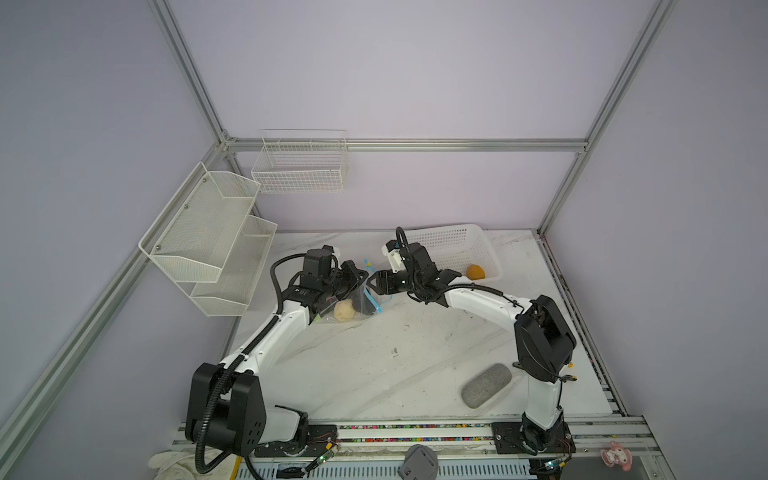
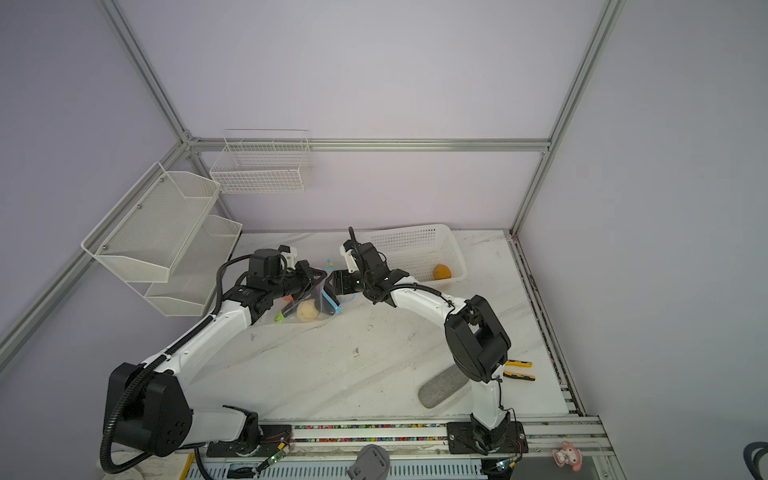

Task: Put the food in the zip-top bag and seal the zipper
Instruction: 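Raise the right gripper out of the bag and move over the basket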

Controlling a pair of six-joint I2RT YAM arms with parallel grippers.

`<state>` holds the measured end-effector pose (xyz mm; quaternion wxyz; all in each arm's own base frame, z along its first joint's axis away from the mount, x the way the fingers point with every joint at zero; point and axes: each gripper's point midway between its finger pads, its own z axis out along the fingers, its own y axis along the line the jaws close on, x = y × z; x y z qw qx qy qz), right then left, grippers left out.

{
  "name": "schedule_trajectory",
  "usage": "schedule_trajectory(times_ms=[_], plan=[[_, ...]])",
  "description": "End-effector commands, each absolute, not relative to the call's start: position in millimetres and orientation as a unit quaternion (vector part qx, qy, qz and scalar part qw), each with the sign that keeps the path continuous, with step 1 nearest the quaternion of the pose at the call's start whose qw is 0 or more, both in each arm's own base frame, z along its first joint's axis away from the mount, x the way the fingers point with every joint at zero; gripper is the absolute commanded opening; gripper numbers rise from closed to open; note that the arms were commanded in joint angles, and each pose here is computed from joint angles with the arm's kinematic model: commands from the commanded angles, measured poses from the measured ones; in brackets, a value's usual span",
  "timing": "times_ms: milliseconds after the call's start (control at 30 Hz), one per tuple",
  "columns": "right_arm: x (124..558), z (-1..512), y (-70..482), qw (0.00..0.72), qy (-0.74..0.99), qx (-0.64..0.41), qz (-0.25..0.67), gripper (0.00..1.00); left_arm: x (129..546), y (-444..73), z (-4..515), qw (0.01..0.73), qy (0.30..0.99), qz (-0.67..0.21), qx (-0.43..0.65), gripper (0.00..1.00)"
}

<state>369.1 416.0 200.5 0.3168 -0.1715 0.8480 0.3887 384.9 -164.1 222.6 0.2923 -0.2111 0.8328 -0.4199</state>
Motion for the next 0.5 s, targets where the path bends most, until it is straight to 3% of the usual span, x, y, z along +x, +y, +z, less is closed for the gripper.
schedule_trajectory(times_ms=[0, 467], plan=[[360, 219, 401, 0.333, 0.849, -0.164, 0.375, 0.67, 393, -167, 254, 0.325, 0.813, -0.445, -0.189, 0.00], [388, 228, 342, 0.374, 0.888, -0.154, 0.222, 0.67, 395, -166, 249, 0.321, 0.817, -0.438, -0.195, 0.00]])
